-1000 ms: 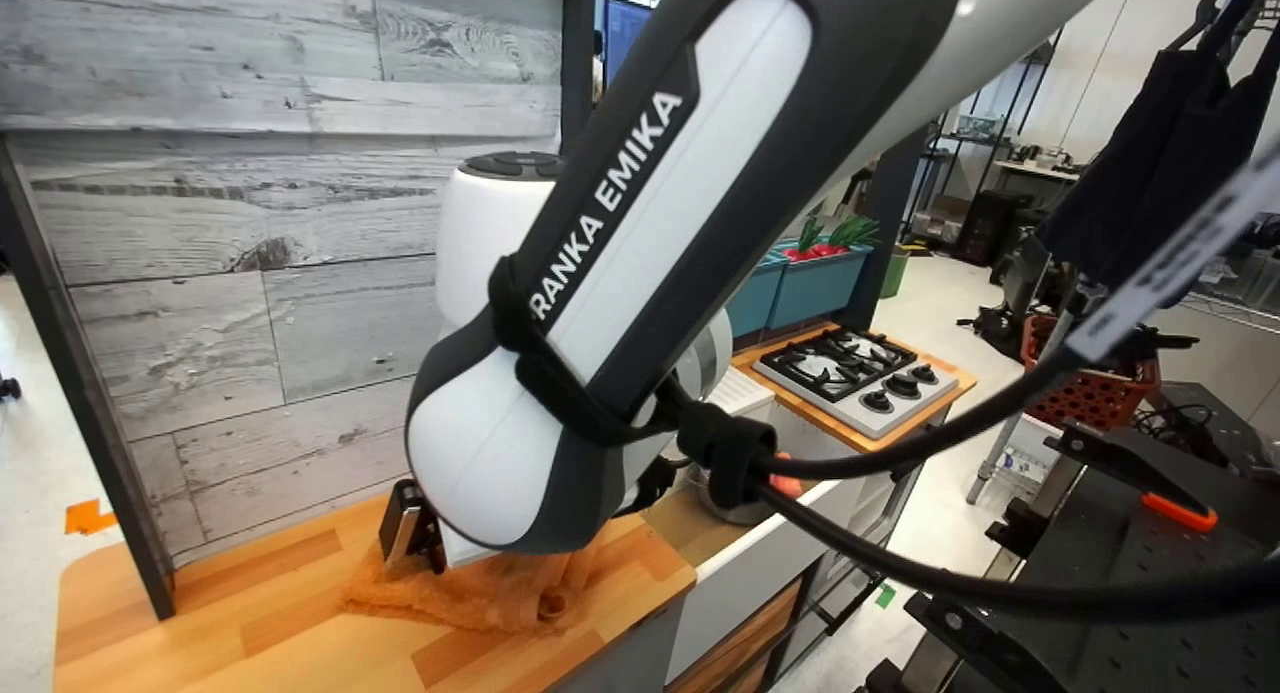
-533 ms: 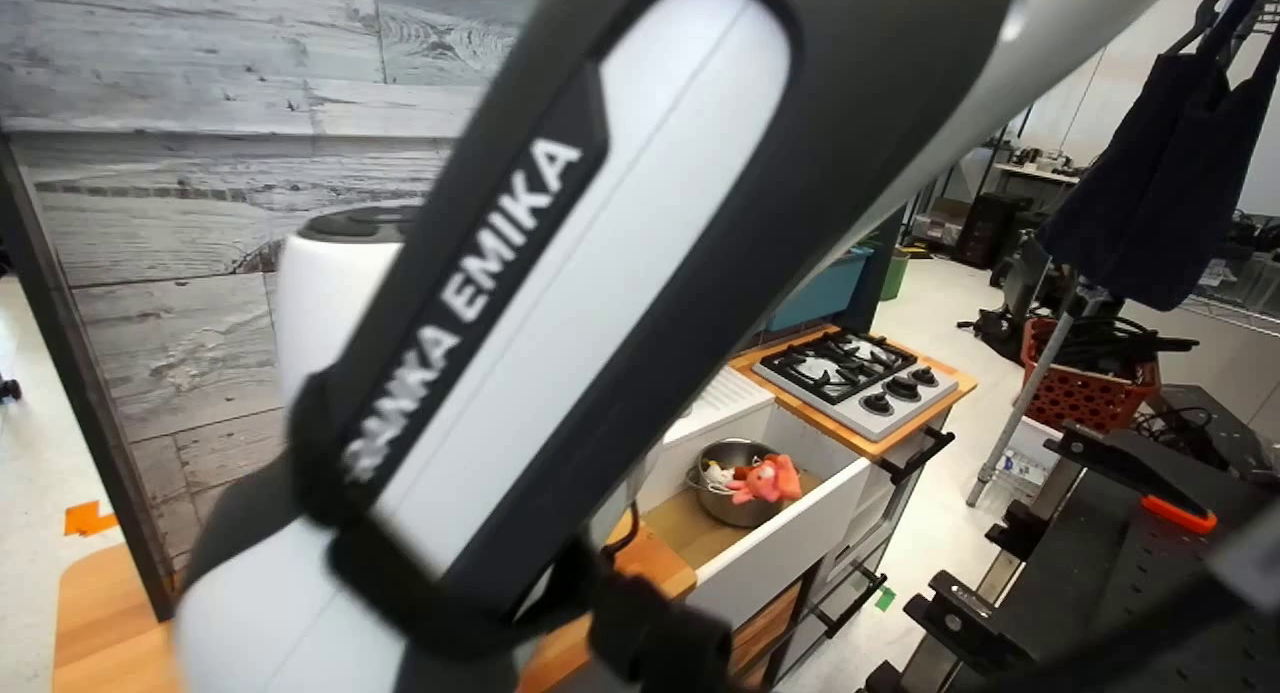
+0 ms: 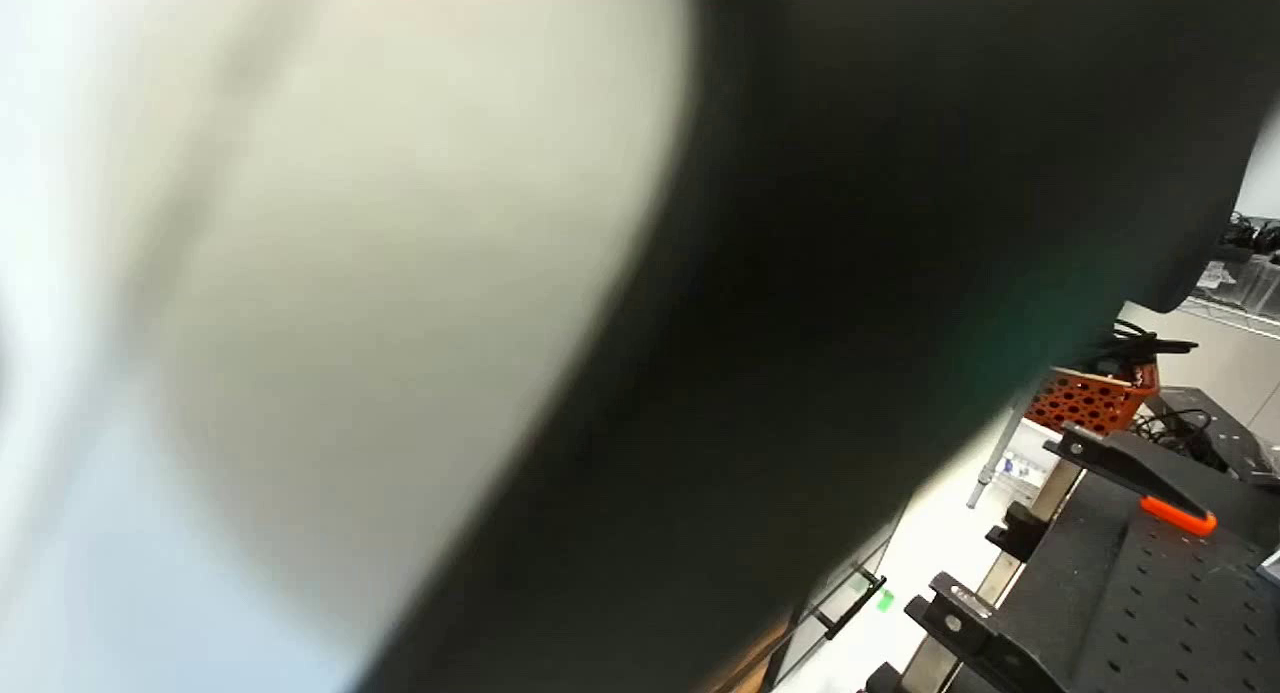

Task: Put the three plush toys inside the silver pot in the sink, wipe the left side of the counter with the orange towel

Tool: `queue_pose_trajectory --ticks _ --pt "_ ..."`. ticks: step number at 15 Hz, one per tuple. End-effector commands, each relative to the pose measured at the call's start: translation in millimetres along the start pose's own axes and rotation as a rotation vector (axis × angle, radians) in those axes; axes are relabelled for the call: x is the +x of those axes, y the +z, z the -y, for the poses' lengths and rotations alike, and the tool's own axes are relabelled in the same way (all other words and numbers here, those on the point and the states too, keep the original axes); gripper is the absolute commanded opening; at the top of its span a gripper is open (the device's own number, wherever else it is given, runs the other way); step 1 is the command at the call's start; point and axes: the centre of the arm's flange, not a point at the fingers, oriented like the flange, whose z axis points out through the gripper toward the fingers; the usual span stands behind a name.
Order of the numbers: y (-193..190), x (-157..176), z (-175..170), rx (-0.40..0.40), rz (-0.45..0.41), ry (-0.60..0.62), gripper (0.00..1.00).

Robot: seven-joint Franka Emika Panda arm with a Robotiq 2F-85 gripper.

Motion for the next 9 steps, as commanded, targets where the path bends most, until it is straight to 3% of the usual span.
queue_pose_trajectory --ticks 1,6,9 --pt "9 1 -77 -0.072 0.066 0.159 1.0" --pt "5 -2 -176 -0.108 0.073 0.42 1.0" --pt "-1 -2 -206 -0.123 0.075 0.502 1.0"
